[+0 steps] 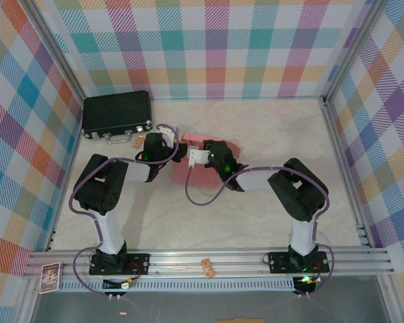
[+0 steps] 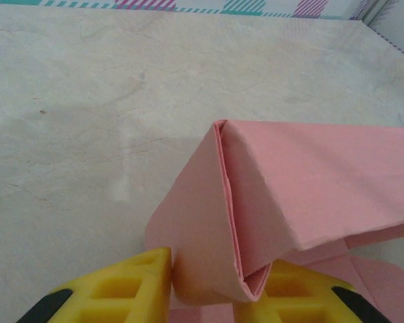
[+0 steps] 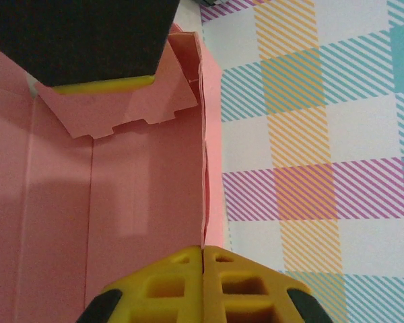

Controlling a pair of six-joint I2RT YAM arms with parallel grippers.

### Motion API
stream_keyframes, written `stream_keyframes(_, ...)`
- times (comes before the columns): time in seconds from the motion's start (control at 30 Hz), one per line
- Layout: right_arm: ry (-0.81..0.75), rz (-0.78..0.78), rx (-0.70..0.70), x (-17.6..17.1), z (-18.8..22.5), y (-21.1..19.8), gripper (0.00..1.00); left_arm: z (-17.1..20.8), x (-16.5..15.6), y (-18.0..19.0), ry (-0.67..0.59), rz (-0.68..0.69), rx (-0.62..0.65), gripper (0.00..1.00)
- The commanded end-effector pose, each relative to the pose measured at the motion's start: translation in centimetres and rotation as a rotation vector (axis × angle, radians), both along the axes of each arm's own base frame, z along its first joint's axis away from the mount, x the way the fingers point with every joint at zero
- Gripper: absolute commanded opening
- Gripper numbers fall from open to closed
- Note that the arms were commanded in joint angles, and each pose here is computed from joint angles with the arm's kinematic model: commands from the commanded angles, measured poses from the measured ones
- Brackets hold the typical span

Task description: Fold the paper box

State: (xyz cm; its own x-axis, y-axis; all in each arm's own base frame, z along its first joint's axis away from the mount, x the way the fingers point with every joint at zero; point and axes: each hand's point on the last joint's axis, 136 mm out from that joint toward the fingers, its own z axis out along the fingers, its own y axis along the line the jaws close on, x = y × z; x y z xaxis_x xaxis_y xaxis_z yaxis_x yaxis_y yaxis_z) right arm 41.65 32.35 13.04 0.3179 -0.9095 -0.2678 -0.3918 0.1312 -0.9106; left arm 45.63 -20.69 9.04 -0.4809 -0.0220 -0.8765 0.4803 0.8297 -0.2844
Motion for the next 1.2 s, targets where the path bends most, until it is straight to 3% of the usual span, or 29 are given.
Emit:
stream_keyframes(0.0,0.076,0.03,-0.005,-1.0,-1.5,0.9,0.0,0.7,0.4,-0.5,-0.032,0.002,-0.007,0.29)
stream_keyframes(0.23,0.099,0.029,-0.005,-1.0,-1.9,1.0,0.0,0.2,0.9,-0.7,0.016,0.003,0.007,0.25)
stream_keyframes(0.4,0.123,0.028,0.006,-1.2,-2.0,1.0,0.0,0.5,0.3,-0.9,-0.009,-0.016,-0.006,0.18)
stream_keyframes(0.6,0.191,0.023,0.029,-1.9,-2.1,0.9,0.01,1.1,-0.8,-1.4,-0.056,-0.049,0.002,0.17)
stream_keyframes(0.73,0.217,0.021,0.037,-2.2,-2.2,0.8,0.08,0.8,-0.9,-1.7,-0.042,-0.068,0.022,0.16)
stream_keyframes(0.87,0.229,0.021,0.051,-2.4,-1.9,0.8,0.22,0.7,-0.9,-1.9,-0.039,-0.07,0.047,0.14)
stream_keyframes(1.17,0.278,0.016,0.143,-3.0,0.6,1.0,0.38,0.3,-1.6,-2.5,-0.043,-0.114,0.129,0.11)
